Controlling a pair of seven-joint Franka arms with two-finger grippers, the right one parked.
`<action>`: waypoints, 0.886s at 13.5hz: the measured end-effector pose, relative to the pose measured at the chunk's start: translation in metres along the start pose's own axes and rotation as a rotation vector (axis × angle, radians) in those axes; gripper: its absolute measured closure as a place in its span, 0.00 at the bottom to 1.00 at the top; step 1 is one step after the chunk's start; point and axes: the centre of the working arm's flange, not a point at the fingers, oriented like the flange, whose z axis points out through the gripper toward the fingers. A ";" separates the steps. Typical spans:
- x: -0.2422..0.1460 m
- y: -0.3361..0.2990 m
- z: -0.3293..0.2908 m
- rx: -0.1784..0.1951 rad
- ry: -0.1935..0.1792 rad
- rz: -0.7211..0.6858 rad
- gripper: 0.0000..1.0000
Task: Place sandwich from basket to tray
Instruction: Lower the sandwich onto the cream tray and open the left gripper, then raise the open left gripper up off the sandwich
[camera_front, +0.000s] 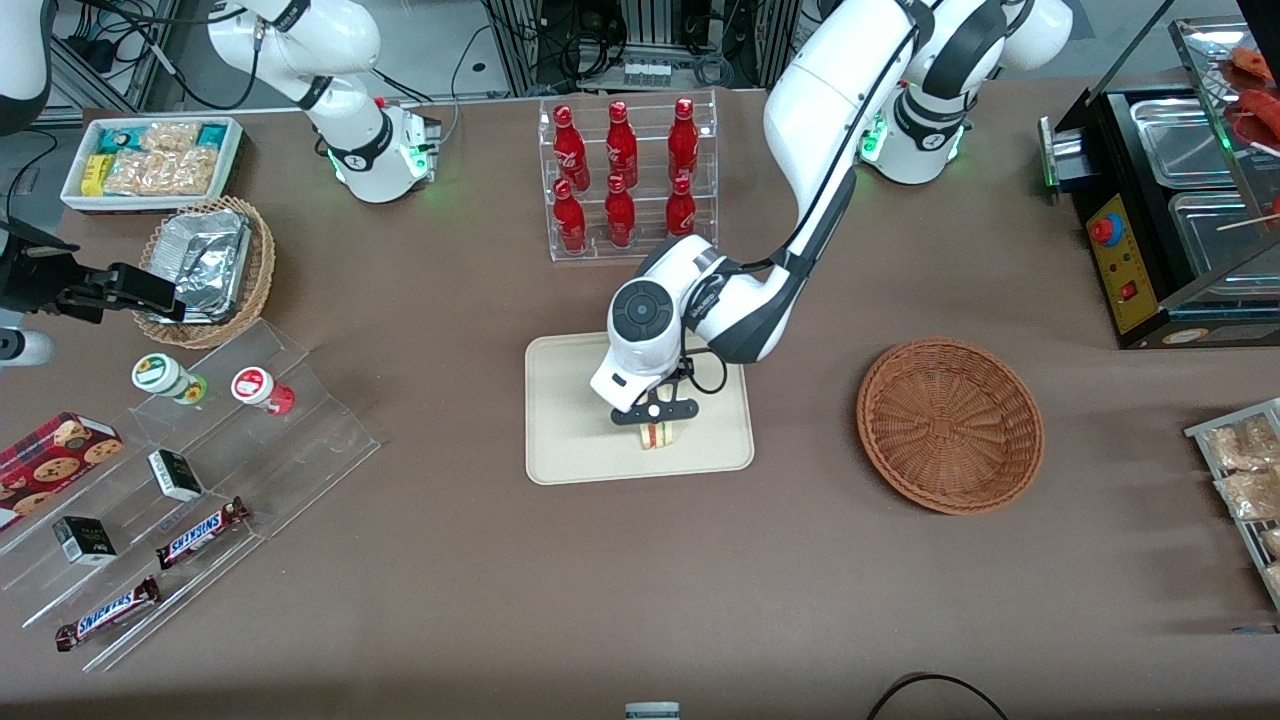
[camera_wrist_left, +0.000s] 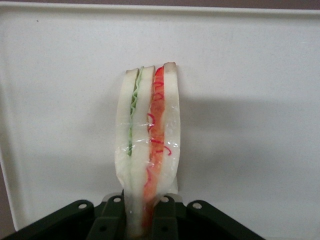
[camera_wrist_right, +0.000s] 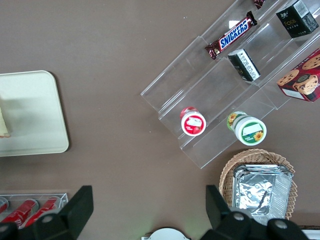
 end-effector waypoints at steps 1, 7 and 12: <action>-0.001 0.002 0.001 0.000 0.005 -0.005 0.83; -0.004 0.005 0.003 0.006 0.016 -0.015 0.57; -0.002 0.007 -0.003 -0.005 0.025 -0.015 0.06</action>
